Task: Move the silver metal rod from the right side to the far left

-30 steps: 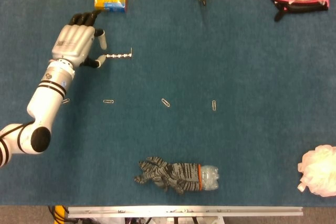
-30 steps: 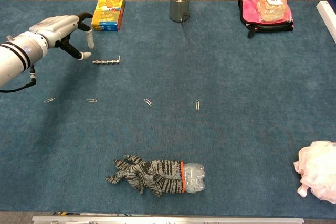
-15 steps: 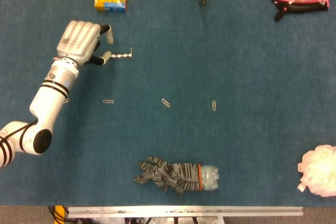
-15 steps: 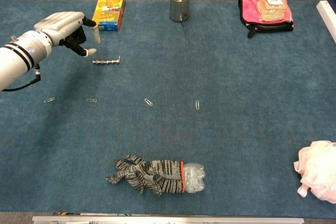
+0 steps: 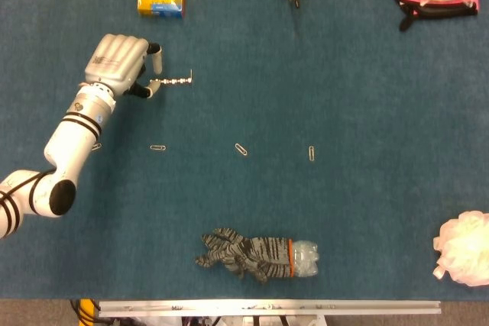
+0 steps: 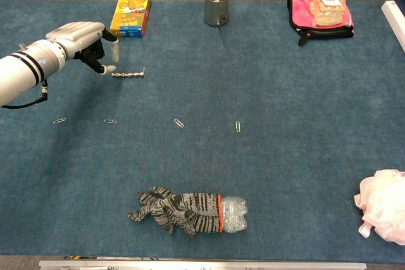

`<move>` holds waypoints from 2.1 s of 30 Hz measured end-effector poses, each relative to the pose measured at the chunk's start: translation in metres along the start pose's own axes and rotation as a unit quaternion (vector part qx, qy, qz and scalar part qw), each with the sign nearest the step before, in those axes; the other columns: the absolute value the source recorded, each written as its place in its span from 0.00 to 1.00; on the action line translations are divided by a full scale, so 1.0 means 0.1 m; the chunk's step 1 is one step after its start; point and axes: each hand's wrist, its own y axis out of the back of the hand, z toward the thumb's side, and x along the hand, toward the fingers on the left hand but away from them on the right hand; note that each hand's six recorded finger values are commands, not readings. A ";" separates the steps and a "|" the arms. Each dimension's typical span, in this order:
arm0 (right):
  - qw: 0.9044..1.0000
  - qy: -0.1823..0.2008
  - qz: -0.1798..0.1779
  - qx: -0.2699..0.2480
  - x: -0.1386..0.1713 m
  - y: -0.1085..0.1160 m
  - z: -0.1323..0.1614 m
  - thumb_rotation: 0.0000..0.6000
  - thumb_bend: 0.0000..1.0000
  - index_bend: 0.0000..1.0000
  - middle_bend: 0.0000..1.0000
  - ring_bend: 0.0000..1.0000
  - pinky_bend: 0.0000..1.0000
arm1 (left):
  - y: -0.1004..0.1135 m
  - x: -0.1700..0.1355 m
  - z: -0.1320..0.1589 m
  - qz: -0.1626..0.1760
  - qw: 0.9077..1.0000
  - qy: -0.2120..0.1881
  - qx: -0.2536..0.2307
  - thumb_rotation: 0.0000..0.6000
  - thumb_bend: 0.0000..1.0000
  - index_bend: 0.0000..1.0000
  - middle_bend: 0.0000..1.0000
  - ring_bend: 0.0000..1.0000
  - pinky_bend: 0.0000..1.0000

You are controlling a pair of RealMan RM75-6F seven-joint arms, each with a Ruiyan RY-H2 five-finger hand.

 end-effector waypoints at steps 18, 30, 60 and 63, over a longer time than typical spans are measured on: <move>1.000 0.000 0.003 -0.002 -0.02 -0.02 0.00 1.00 0.09 0.47 0.40 0.32 0.40 | -0.14 0.09 -0.01 -0.020 0.998 0.058 -0.003 1.00 0.20 0.53 1.00 1.00 1.00; 1.000 -0.001 0.005 -0.002 -0.02 -0.04 -0.01 1.00 0.09 0.47 0.40 0.32 0.40 | -0.14 0.13 0.03 -0.014 0.996 0.084 -0.031 1.00 0.19 0.54 1.00 1.00 1.00; 1.000 -0.005 0.009 -0.005 -0.01 -0.06 -0.04 1.00 0.09 0.47 0.40 0.32 0.40 | -0.19 0.22 0.05 -0.033 0.995 0.093 -0.035 1.00 0.19 0.48 1.00 1.00 1.00; 1.000 -0.006 0.009 -0.005 -0.01 -0.06 -0.04 1.00 0.09 0.47 0.40 0.32 0.40 | -0.20 0.23 0.05 -0.033 0.994 0.097 -0.036 1.00 0.19 0.49 1.00 1.00 1.00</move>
